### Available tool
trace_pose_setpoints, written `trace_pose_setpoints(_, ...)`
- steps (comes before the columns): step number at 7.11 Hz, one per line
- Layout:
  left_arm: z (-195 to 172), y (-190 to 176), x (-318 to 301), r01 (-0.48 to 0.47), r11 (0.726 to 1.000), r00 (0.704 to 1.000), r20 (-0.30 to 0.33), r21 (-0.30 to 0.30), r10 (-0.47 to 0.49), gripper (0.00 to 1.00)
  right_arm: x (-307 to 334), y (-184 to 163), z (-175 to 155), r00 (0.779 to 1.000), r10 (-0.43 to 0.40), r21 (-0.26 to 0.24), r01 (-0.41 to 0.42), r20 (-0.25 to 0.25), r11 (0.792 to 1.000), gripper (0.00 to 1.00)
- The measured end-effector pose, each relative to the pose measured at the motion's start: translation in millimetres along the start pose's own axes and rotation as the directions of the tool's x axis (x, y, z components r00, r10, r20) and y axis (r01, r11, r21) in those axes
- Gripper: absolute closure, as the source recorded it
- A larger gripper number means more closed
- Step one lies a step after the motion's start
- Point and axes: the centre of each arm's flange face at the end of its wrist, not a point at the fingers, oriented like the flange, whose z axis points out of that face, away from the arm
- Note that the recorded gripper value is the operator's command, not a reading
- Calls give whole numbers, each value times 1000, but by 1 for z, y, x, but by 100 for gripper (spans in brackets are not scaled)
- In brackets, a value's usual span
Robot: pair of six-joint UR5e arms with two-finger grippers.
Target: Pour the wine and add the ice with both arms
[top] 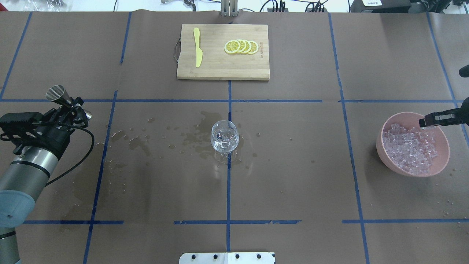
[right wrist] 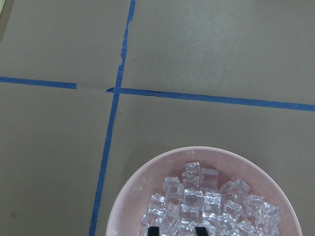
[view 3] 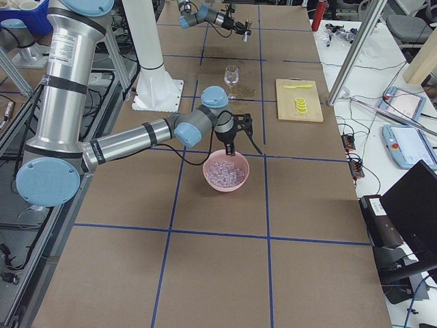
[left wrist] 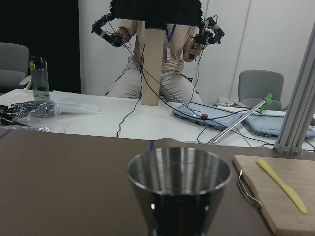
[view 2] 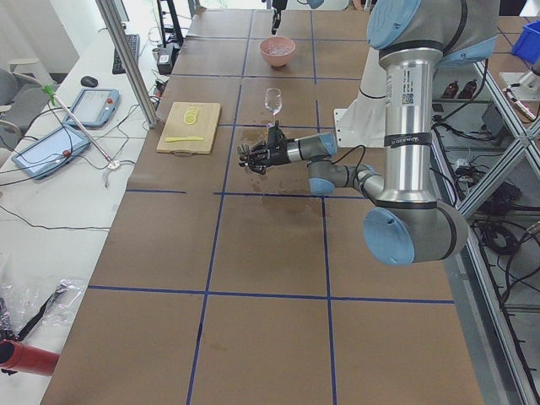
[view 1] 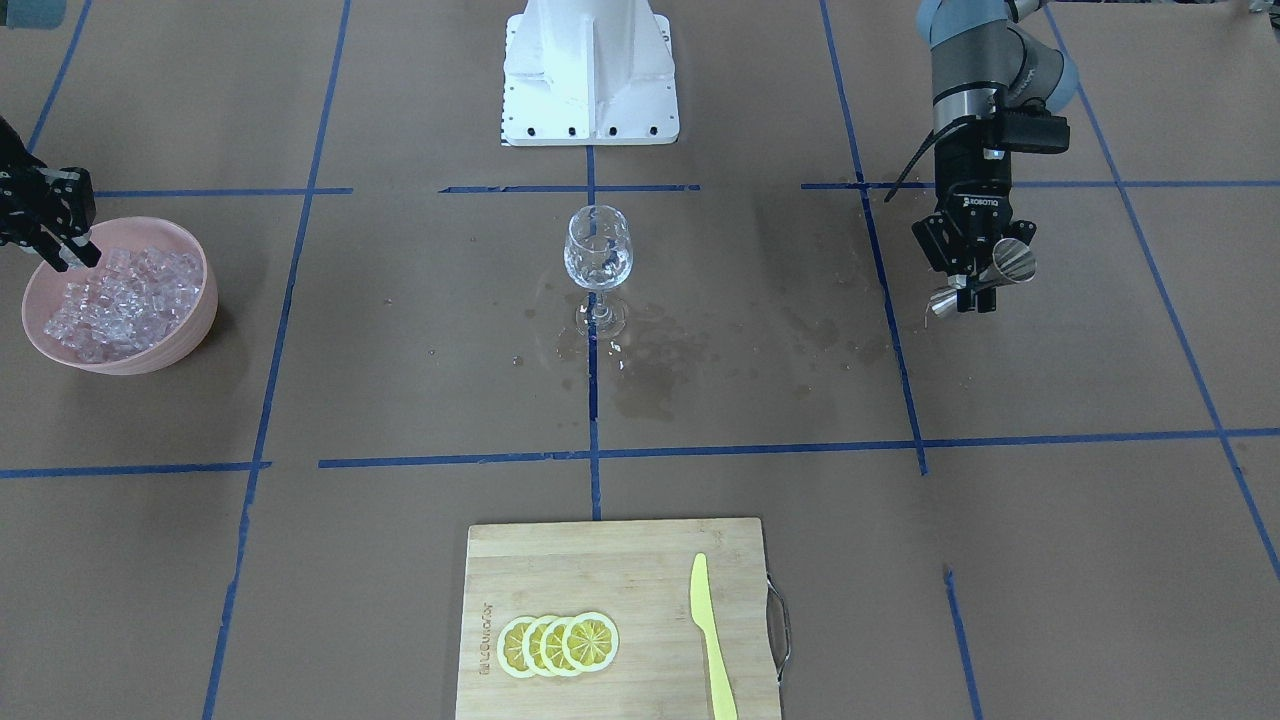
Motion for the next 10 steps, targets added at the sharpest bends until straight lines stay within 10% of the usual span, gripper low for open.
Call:
trace_pose_setpoints(6,-36,88,-11,-62,988,998,25,144,59,100,-44,-28,-24,989,106,39,-111,107,993,100)
trace_pose_setpoints(10,-38,122,-16,-72,989,997,21,132,70,100,-73,-42,-37,971,127,48,-139,202,989,100)
